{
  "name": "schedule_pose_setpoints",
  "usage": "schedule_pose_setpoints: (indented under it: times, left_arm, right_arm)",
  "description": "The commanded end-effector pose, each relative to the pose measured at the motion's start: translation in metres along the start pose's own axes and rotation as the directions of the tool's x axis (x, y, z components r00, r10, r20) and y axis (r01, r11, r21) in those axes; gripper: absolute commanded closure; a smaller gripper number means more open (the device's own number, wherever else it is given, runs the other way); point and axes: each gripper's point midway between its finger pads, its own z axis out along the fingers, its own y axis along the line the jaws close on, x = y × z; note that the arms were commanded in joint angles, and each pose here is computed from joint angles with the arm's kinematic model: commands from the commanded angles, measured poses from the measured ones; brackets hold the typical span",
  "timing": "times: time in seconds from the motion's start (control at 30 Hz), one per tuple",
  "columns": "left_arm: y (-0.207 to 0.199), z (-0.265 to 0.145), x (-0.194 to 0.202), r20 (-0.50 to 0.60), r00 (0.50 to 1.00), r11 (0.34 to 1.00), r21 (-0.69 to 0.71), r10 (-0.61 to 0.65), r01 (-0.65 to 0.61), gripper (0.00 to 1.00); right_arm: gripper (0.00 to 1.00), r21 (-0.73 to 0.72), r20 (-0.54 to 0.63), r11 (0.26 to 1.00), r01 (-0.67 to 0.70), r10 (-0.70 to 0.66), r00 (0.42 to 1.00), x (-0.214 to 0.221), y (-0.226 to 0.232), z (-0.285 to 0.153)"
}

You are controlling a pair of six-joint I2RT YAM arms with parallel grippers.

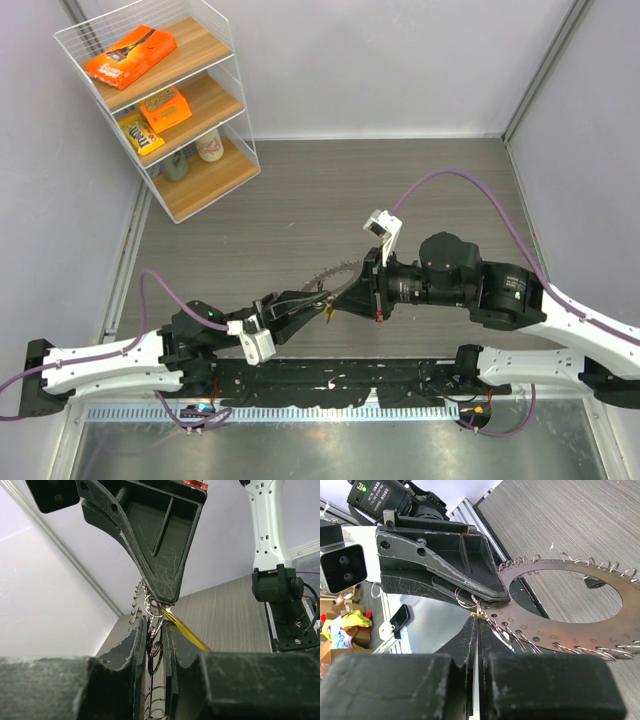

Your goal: Put the keys on the keyring

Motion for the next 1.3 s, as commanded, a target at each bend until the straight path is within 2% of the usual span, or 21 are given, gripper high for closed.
schedule_pose_setpoints:
  times: [0.0, 0.8, 1.1, 1.27]
  left_arm:
    - [0.018, 0.003, -0.032, 0.114, 0.992, 0.997, -0.064, 0.045, -0.038, 1.00]
    - [0.022, 0.005, -0.024, 0.081, 0.995, 0.993, -0.105, 0.063, -0.054, 1.00]
    - [0.041, 0.009, -0.027, 0.093, 0.993, 0.974, -0.221, 0.068, -0.046, 1.00]
    - [0.040, 0.015, -0.031, 0.125, 0.990, 0.975, -0.221, 0.068, -0.039, 1.00]
  right_arm:
    - [0.95, -0.036, 0.056, 0.999, -0.006, 0.008, 0.998, -0.020, 0.017, -0.004]
    - [0.94, -0.098, 0.031, 0.995, -0.006, 0.009, 0.999, -0.022, 0.043, 0.005]
    - [0.94, 0.048, 0.044, 0.999, 0.017, -0.019, 0.999, -0.026, 0.032, 0.015]
    - [0.94, 0.085, 0.023, 0.996, 0.035, -0.037, 0.999, -0.028, 0.034, 0.023]
